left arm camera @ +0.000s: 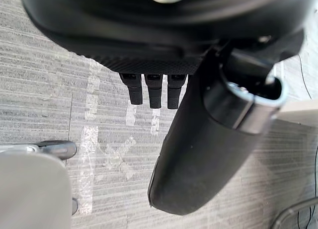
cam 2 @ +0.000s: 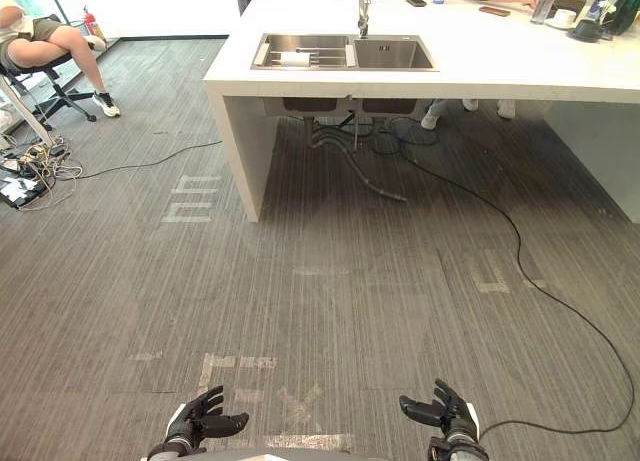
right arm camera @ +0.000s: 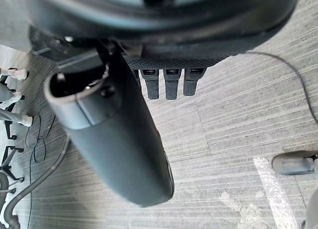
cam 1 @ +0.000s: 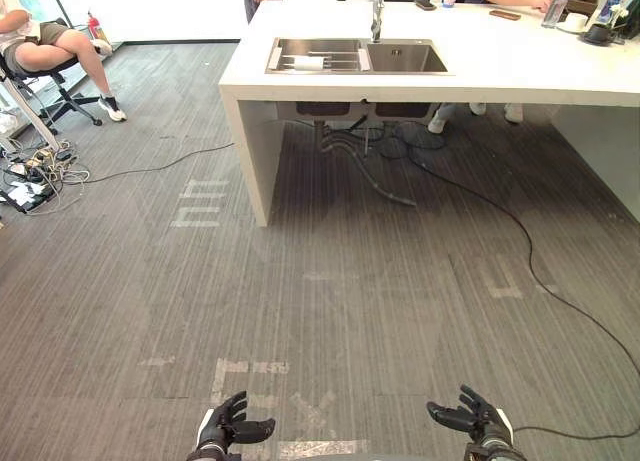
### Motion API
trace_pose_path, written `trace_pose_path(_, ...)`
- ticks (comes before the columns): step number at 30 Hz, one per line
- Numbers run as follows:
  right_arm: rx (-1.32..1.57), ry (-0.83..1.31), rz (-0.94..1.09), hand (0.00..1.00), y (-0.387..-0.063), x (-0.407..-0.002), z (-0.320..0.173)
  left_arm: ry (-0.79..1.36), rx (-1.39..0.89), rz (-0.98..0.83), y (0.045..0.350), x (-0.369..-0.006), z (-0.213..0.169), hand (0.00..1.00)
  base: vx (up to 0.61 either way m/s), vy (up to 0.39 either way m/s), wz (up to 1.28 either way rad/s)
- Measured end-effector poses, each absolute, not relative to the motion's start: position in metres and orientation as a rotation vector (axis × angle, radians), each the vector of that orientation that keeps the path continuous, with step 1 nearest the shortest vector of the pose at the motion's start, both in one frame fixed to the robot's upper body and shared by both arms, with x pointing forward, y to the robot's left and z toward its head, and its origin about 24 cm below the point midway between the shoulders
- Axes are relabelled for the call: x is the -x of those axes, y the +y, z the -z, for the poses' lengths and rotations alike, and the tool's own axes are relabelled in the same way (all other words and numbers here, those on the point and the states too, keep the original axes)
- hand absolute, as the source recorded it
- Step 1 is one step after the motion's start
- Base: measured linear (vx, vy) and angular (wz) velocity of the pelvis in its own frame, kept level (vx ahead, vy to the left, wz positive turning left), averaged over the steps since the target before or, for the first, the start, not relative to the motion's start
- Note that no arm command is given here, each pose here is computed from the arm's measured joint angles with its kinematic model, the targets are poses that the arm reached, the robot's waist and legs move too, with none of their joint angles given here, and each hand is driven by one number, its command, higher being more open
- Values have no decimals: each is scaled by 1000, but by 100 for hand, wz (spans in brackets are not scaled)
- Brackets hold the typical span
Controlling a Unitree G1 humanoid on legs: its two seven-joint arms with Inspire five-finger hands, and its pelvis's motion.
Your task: Walk over to the sink, pick up the cup, carry it to the dishwasher, place the cup inside the dishwasher, then close the dishwasher door
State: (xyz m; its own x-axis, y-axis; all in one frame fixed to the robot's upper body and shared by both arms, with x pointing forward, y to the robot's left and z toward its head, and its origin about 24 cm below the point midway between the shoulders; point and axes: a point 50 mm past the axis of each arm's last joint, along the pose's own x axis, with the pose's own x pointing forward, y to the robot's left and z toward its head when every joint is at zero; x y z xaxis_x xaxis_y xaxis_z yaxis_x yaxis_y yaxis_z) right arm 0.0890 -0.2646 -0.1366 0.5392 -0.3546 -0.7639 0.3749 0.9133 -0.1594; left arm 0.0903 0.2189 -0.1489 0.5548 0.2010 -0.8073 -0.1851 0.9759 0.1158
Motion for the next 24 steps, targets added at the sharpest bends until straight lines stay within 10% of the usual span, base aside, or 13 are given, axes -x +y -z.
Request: trace_pose_path(24,-31,885,469,90,-273,-93,134,954,-18,-272,230,-88,147,90,-1,-6,-5)
